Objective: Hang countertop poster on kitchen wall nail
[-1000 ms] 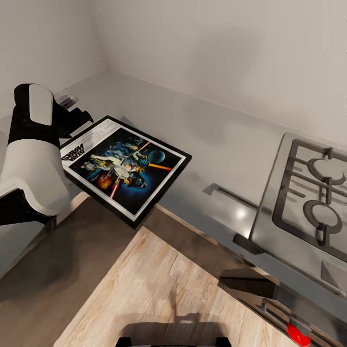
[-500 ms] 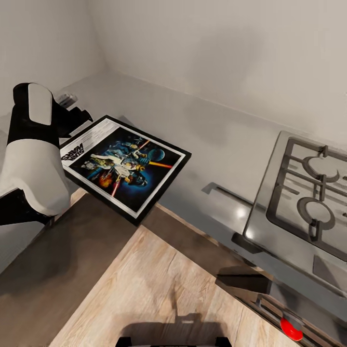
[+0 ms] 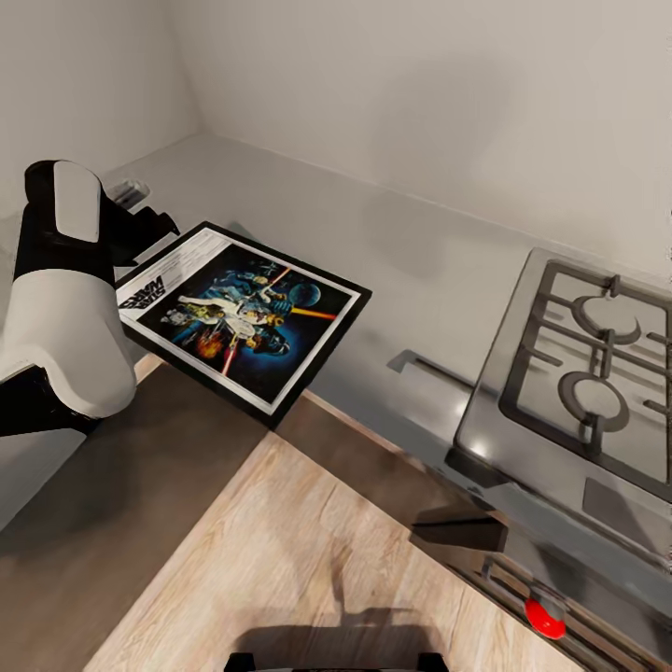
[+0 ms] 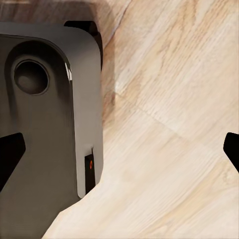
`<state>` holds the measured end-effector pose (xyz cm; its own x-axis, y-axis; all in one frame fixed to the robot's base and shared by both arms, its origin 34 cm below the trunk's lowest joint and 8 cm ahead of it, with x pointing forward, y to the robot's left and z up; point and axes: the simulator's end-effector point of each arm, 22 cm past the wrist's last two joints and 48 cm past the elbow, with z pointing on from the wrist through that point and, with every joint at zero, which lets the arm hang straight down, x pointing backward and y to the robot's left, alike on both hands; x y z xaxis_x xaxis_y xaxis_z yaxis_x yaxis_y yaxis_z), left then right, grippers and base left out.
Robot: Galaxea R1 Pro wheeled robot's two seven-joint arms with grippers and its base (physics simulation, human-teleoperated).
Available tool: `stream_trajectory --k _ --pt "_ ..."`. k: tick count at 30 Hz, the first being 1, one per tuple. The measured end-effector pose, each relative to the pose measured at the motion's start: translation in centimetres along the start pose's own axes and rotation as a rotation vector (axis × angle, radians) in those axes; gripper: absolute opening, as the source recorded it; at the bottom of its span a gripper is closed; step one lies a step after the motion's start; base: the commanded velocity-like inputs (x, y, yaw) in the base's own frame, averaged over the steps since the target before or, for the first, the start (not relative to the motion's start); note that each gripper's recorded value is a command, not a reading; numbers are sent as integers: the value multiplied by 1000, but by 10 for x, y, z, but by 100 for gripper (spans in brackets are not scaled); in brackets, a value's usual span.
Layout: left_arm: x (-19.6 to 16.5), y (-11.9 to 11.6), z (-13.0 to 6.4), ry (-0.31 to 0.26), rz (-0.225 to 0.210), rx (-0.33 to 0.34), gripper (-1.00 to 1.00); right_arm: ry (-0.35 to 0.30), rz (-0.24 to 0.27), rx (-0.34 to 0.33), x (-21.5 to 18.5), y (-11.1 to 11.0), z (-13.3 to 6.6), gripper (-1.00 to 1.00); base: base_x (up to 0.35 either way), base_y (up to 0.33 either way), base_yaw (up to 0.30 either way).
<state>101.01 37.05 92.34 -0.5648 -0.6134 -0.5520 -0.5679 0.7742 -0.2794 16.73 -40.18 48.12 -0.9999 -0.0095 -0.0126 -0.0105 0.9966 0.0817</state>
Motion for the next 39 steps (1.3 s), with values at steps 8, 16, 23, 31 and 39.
stream_trajectory --k 8,16,23,31,39 --pt "0 0 0 0 -1 1 100 0 0 0 0 0 0 100 -2 -87 0" --pt "0 0 0 -1 0 1 100 0 0 0 0 0 0 100 -72 -124 0" --pt "-2 -1 -1 -5 -2 4 100 0 0 0 0 0 0 100 -33 -38 0" --pt "-3 -1 -2 -7 -4 6 100 -1 -1 0 0 0 0 100 -61 -102 0" --pt "-2 -1 -2 -6 -3 5 100 -1 -1 0 0 0 0 100 -5 -115 0"
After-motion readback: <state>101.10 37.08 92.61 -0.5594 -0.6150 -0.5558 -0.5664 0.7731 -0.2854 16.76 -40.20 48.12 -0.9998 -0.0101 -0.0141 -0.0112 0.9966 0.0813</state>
